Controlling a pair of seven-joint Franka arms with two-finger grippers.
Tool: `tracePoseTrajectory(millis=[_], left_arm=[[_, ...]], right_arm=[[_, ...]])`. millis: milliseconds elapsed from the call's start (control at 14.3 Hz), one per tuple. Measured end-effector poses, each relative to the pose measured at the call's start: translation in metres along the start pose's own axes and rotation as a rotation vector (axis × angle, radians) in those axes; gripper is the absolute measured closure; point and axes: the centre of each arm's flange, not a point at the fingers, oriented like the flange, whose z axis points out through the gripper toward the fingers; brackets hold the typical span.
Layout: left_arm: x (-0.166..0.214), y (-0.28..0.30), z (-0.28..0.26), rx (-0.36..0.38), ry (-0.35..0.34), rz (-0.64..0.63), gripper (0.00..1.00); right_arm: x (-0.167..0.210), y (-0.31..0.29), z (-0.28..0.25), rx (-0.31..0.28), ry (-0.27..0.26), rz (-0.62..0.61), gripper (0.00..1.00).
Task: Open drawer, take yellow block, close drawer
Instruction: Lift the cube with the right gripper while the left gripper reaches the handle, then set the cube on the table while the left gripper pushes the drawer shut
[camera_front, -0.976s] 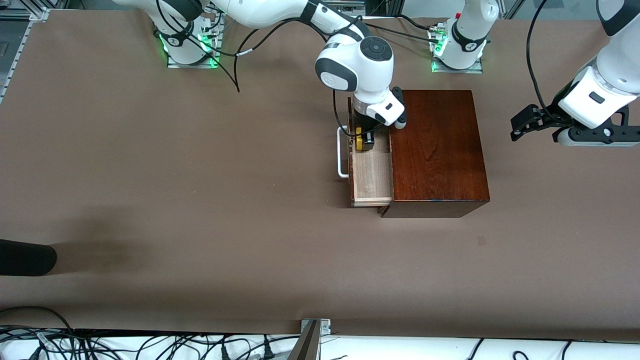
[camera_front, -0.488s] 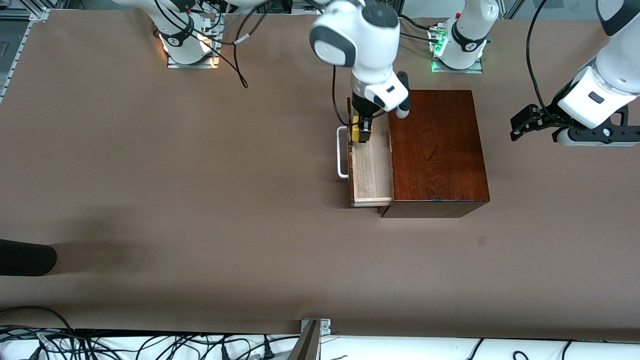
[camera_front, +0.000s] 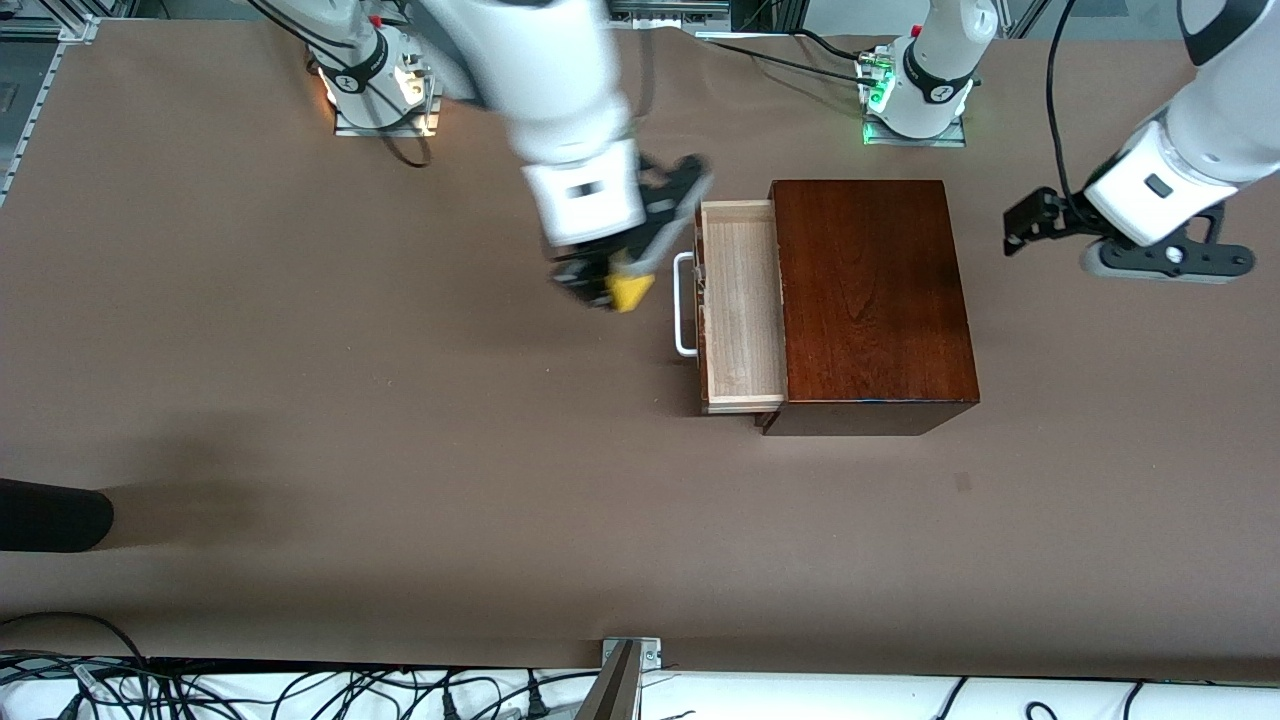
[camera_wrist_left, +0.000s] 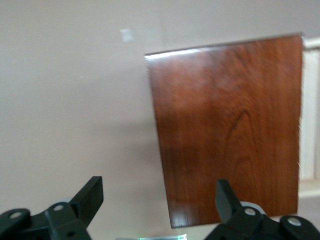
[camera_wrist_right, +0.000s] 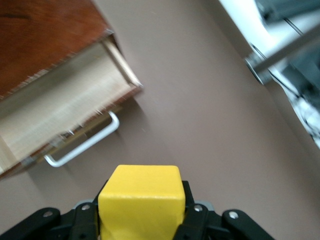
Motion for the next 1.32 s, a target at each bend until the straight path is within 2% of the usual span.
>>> tracePoseTrajectory(millis=[209, 348, 488, 767, 906, 1185, 1324], left_arm=[[0.004, 0.030, 0.017, -0.080, -0.055, 0.336, 0.00], [0.015, 0.065, 0.045, -0.118, -0.111, 0.564, 0.00], [0.024, 0.128, 0.075, -0.160, -0.163, 0.712, 0.00], [0.035, 0.265, 0.109, -0.152, -0.193, 0.937, 0.00], [0.048, 0.310, 0.133, -0.158, -0.151, 1.044, 0.00], [0.061, 0.395, 0.204, -0.177, -0.025, 1.290, 0.00], [0.060, 0.423, 0.239, -0.139, 0.003, 1.372, 0.00]], right_arm=[[-0.063, 0.072, -0.005, 0.056, -0.050, 0.188, 0.45], [-0.112, 0.117, 0.012, 0.054, -0.122, 0.321, 0.45], [-0.158, 0.153, 0.037, 0.050, -0.198, 0.420, 0.45], [-0.229, 0.196, 0.089, 0.051, -0.318, 0.606, 0.45], [-0.253, 0.202, 0.115, 0.050, -0.348, 0.667, 0.45], [-0.289, 0.199, 0.171, 0.036, -0.355, 0.728, 0.45], [-0.305, 0.200, 0.199, 0.023, -0.350, 0.752, 0.45]])
